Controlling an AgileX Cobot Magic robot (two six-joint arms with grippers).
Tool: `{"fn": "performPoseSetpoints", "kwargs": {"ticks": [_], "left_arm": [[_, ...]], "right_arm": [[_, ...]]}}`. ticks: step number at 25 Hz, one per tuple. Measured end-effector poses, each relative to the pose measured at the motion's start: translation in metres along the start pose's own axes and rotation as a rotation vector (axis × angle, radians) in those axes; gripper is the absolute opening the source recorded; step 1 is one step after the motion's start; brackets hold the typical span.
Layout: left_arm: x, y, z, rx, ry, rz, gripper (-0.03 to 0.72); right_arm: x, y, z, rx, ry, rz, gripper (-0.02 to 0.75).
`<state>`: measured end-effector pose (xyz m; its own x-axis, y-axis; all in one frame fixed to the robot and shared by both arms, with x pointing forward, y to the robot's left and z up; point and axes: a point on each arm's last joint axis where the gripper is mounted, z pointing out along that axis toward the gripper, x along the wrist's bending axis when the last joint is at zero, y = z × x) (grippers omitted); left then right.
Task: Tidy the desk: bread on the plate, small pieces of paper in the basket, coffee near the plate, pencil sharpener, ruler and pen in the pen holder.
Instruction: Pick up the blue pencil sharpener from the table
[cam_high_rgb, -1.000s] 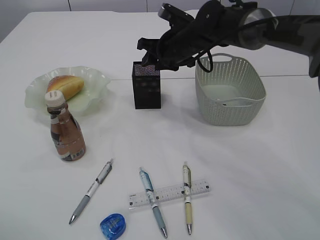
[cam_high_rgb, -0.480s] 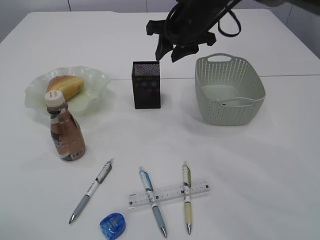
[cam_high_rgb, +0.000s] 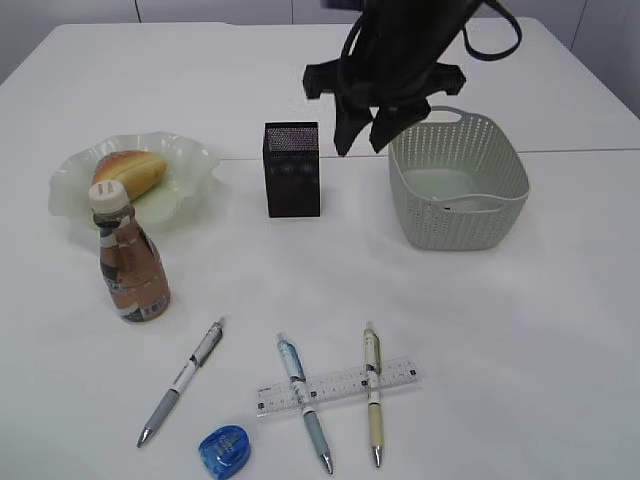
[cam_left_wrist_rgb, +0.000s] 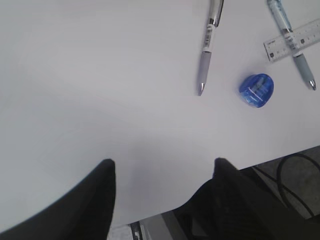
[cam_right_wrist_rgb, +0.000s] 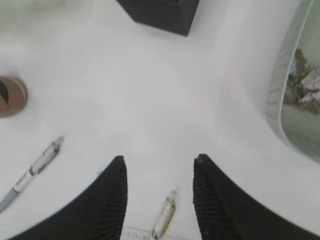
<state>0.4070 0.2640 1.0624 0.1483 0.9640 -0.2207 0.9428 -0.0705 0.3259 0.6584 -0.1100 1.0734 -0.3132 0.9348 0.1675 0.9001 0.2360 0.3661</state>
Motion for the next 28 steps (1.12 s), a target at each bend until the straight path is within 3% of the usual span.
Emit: {"fn": "performPoseSetpoints", "kwargs": {"ticks": [8,21,28], "left_arm": [[0.000,0.001,0.000,-0.013,0.001,0.000,0.451],[0.003,-0.005,0.000,0.054,0.033,0.018,0.450],[0.006,-0.007,0.001,0.070,0.064,0.031,0.450]], "right_arm": [[0.055,-0.059,0.024,0.185,-0.080,-0.192,0.323],[0.162,-0.114,0.021,0.229,0.026,-0.446,0.323],[0.171,-0.120,0.021,0.228,0.022,-0.474,0.323]]}}
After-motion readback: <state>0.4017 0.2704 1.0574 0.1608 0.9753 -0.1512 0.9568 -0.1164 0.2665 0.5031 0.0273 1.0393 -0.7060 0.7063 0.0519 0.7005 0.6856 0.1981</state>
